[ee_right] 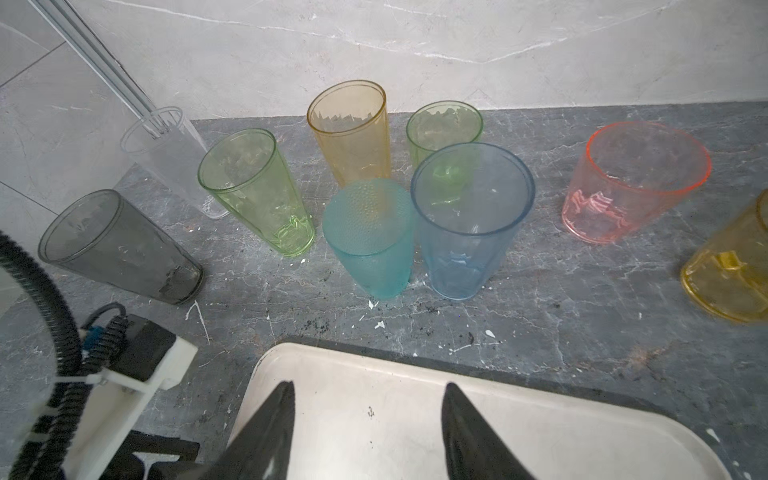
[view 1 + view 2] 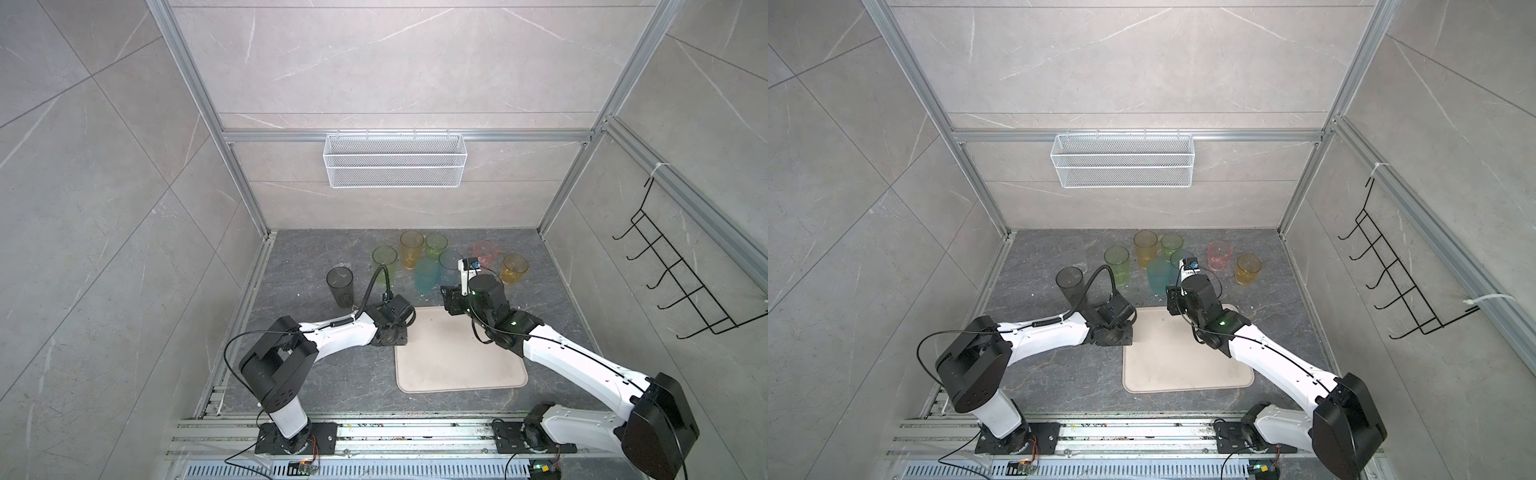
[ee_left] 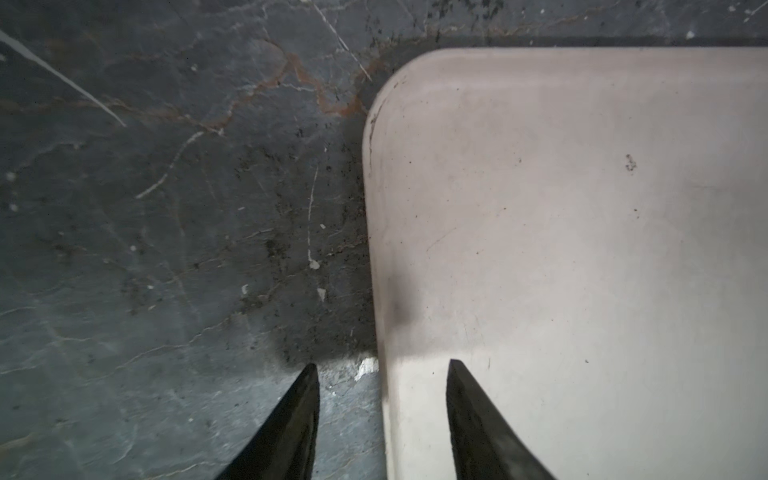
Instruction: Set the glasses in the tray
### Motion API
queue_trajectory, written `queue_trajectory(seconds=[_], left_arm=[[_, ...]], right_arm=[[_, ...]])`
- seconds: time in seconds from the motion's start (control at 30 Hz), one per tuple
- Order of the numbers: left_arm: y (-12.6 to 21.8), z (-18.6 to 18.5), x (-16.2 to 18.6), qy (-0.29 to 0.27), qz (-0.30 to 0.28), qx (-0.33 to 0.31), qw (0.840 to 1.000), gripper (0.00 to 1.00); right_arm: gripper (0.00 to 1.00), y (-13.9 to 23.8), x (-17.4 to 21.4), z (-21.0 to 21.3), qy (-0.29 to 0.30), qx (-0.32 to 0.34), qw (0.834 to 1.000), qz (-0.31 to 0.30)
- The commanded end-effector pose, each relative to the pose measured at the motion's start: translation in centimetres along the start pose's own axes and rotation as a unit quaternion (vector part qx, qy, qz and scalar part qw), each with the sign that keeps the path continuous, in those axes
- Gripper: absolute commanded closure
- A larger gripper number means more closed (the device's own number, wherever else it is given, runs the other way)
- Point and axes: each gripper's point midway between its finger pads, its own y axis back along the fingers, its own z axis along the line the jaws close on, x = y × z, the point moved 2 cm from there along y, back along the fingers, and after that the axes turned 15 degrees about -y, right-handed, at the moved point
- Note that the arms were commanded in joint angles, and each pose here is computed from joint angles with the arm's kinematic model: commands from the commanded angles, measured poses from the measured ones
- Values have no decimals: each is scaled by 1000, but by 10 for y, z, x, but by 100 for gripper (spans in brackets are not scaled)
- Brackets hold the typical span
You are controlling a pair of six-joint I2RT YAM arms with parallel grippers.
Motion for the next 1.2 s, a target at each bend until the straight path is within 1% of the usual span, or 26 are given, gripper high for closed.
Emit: queue_trajectory(seconds=[0.0, 0.17, 0.27, 0.47, 0.7, 0.77, 0.8, 0.83, 1.17], left_arm=[[-3, -9, -3, 15, 0, 12, 1000, 57], [-10, -5, 6, 16, 13, -3, 1000, 68], [-12, -4, 8, 12, 20, -8, 1000, 77], [-13, -5, 10, 10, 22, -2, 1000, 83], [-9, 2, 14, -6, 23, -5, 1000, 89], [-8, 5, 16, -11, 23, -5, 1000, 93], [-7, 8, 16, -14, 24, -6, 1000, 98], [-7, 11, 18, -15, 27, -8, 999, 100], [3, 52, 26, -4, 30, -8, 1000, 100]], right_arm=[[43, -1, -6, 1, -19, -7, 1000, -17], [44, -5, -2, -2, -22, -2, 1000, -12], [44, -7, 0, -3, -23, -2, 1000, -9], [45, -10, 2, -4, -21, 1, 1000, -6], [46, -13, 5, -4, -19, 2, 1000, 1], [47, -14, 5, -4, -18, 2, 1000, 2], [47, -15, 6, -4, -17, 2, 1000, 3], [47, -15, 5, -4, -17, 2, 1000, 2], [47, -15, 7, -4, -14, 1, 1000, 4]])
